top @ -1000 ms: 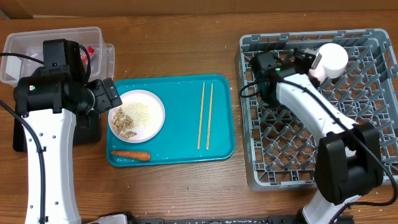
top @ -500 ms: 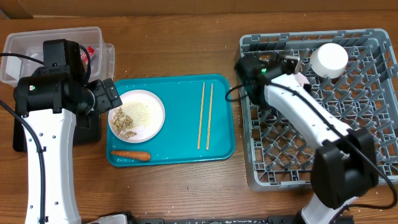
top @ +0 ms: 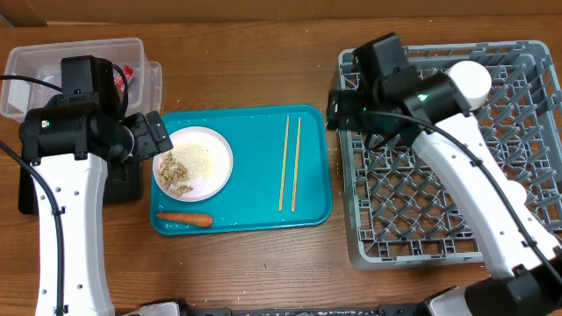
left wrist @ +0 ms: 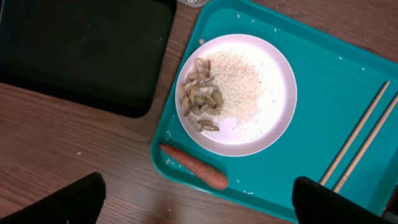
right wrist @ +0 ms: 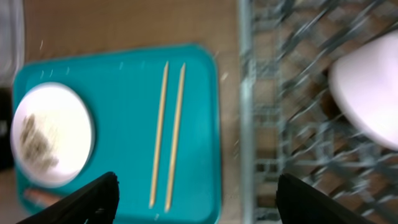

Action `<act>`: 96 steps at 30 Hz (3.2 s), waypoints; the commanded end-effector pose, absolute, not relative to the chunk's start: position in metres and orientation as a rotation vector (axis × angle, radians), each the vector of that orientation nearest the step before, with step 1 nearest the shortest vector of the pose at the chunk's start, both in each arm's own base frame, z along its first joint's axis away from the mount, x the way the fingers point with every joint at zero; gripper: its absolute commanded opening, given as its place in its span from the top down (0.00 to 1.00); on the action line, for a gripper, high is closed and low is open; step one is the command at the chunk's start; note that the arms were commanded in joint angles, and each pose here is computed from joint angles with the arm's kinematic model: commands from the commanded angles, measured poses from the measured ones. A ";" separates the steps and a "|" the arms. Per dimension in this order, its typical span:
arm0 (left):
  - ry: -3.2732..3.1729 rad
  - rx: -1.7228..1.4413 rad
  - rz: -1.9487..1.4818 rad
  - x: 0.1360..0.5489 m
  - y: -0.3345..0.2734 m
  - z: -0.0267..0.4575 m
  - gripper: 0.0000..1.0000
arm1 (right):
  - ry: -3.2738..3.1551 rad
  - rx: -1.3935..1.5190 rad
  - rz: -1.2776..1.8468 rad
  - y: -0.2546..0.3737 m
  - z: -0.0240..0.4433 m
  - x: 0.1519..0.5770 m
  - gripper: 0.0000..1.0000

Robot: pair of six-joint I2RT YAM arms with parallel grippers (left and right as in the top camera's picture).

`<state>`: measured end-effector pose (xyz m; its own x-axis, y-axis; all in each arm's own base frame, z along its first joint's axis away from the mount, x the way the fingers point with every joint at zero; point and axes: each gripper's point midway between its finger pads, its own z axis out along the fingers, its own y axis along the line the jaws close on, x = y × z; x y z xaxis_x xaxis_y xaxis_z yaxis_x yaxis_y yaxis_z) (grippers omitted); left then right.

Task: Sort waste into correct bins and load items into the dishwasher
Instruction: 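Lower the right gripper onto one chopstick and grasp it, then carry the chopstick to the rack's left edge and release it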

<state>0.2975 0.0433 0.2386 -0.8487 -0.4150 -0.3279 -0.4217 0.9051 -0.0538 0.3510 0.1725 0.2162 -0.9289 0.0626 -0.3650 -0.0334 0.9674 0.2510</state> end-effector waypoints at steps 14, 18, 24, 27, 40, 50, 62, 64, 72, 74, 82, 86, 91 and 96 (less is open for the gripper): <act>2.739 -0.646 0.020 0.297 0.044 0.236 0.02 | 3.037 -0.119 0.175 0.235 0.078 0.308 0.26; 2.739 -0.646 0.020 0.297 0.044 0.236 0.02 | 3.064 -0.090 0.152 0.246 0.054 0.307 0.30; 2.739 -0.646 0.021 0.297 0.044 0.236 0.02 | 3.097 -0.086 0.119 0.256 0.023 0.307 0.41; 2.739 -0.646 0.021 0.297 0.044 0.236 0.02 | 3.118 -0.086 0.095 0.255 0.010 0.306 0.42; 2.739 -0.646 0.021 0.297 0.044 0.236 0.02 | 3.145 -0.086 0.058 0.251 -0.002 0.302 0.83; 2.742 -0.646 0.021 0.296 0.044 0.236 0.02 | 3.081 -0.131 0.084 0.247 0.051 0.316 0.96; 2.742 -0.646 0.021 0.296 0.044 0.236 0.02 | 2.918 -0.162 0.120 0.164 0.172 0.317 0.96; 2.742 -0.646 0.021 0.296 0.044 0.236 0.02 | 2.961 -0.140 0.083 0.146 0.170 0.313 0.96; 2.747 -0.647 0.022 0.295 0.044 0.235 0.02 | 3.104 -0.095 -0.006 0.113 0.128 0.291 0.96; 2.747 -0.647 0.022 0.295 0.044 0.235 0.02 | 3.117 -0.104 -0.014 0.112 0.116 0.288 0.96; 2.748 -0.647 0.022 0.295 0.044 0.235 0.02 | 3.095 -0.116 -0.002 0.113 0.104 0.292 0.83; 2.748 -0.647 0.022 0.295 0.044 0.235 0.02 | 3.080 -0.116 0.006 0.115 0.110 0.296 0.64; 2.747 -0.647 0.023 0.295 0.044 0.235 0.02 | 3.008 -0.111 0.048 0.122 0.142 0.313 0.56; 2.747 -0.647 0.022 0.295 0.044 0.235 0.02 | 2.859 -0.186 0.350 0.172 0.194 0.335 0.56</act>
